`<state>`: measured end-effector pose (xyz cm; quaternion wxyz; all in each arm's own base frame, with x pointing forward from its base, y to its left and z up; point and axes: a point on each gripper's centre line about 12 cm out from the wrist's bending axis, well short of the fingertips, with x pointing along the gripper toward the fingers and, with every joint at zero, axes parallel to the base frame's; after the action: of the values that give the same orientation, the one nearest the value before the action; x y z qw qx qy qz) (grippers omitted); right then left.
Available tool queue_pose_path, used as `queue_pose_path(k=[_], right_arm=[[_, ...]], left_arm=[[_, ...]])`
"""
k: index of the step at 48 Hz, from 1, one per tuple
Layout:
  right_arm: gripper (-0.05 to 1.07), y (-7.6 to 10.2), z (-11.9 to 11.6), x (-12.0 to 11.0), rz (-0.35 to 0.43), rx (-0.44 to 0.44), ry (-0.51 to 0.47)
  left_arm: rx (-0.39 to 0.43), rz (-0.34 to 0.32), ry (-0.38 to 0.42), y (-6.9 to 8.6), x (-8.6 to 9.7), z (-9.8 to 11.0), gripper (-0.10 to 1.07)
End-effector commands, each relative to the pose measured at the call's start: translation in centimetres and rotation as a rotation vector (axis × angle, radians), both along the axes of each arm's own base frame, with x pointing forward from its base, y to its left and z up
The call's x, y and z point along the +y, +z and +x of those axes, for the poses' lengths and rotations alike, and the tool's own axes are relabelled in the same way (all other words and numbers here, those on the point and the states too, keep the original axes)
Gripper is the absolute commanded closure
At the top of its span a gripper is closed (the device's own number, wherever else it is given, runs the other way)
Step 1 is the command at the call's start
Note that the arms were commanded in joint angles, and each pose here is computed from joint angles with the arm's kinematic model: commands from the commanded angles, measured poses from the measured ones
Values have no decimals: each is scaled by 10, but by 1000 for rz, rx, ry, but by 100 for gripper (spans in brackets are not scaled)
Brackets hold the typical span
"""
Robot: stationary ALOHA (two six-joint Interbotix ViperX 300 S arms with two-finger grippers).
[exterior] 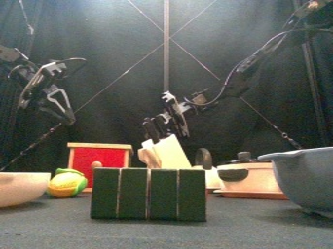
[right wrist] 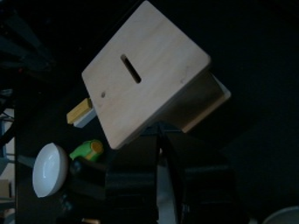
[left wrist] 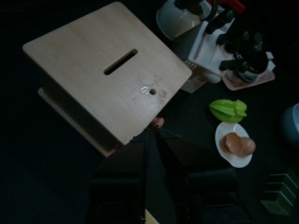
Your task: Grab egg half
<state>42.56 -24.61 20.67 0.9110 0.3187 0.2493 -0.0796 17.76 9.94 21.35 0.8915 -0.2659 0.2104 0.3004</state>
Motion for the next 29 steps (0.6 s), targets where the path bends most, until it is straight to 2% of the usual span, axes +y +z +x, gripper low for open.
queue_pose_path(k=[1, 16, 29], right_arm=[[59, 34, -12, 20, -40, -47, 9], [59, 41, -53, 70, -78, -31, -54], [59, 26, -90, 127, -50, -7, -63]], left_arm=[[-45, 27, -36, 11, -3, 8, 40], [-94, 40, -205, 15, -35, 24, 40], [-120, 56, -313, 9, -55, 28, 40]])
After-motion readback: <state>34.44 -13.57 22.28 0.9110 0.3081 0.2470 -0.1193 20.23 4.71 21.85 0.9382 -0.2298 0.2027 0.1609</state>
